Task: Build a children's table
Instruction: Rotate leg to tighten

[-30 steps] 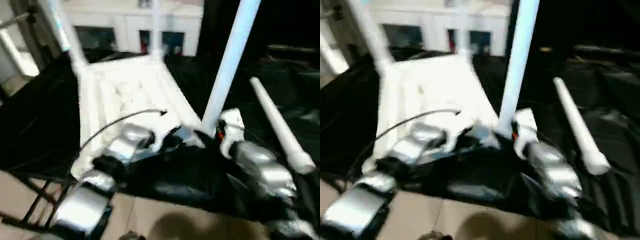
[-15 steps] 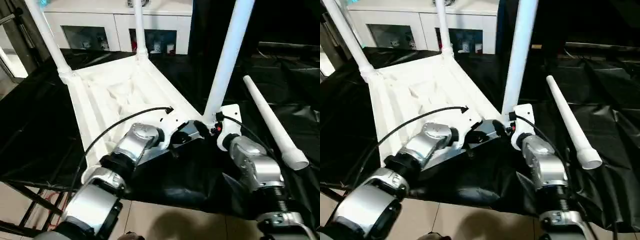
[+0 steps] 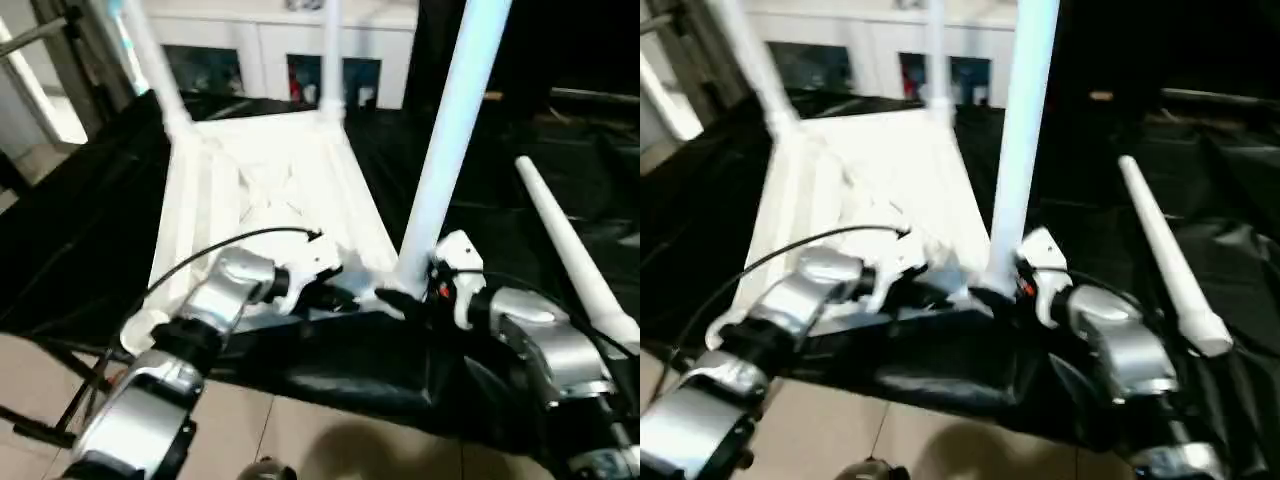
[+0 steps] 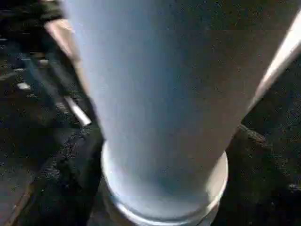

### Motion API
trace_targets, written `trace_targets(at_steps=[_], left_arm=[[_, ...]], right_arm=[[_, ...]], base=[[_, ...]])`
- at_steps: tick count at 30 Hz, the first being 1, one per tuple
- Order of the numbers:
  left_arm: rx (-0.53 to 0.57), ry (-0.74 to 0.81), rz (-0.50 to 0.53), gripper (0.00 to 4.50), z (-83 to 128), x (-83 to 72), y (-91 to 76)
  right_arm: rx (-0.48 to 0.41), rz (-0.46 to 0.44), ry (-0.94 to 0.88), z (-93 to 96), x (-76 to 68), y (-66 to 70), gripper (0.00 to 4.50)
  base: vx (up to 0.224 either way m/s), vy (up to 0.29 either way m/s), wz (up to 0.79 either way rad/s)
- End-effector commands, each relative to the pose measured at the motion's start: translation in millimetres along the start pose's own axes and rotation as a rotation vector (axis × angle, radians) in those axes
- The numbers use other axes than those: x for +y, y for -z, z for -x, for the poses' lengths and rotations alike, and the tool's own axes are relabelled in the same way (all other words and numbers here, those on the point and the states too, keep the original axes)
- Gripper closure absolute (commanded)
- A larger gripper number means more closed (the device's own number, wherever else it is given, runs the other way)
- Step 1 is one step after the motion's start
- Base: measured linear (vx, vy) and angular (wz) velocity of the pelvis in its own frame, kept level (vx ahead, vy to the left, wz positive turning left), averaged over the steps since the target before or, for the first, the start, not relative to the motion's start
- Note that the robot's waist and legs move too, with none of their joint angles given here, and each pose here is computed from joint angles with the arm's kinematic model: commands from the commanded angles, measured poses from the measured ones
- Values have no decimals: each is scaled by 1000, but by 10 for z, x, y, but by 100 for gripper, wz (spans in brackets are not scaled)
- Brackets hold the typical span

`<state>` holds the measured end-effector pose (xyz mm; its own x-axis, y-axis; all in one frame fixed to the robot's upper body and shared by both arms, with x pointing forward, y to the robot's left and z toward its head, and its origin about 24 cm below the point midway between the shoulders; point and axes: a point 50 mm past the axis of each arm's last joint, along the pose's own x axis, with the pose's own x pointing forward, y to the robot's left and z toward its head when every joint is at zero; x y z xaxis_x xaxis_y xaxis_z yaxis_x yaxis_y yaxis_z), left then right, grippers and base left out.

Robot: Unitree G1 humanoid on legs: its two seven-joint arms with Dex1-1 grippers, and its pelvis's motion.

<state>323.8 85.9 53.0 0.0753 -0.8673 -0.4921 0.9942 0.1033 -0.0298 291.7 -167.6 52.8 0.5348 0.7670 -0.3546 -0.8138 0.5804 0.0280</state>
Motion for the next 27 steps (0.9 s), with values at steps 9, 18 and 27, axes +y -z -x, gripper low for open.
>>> trace_targets(at_steps=[9,18,27], left_arm=[[-40,54,-54,450,-26,-54,-116],[-15,-241,64,450,-255,147,-197],[-72,-383,136,450,-518,211,-473]], right_arm=[[-27,-26,-35,-36,69,12,167],[25,-205,379,-297,-86,199,176],[2,-311,490,-693,-1,65,141]], base=[[0,0,0],[0,0,0],[0,0,0]])
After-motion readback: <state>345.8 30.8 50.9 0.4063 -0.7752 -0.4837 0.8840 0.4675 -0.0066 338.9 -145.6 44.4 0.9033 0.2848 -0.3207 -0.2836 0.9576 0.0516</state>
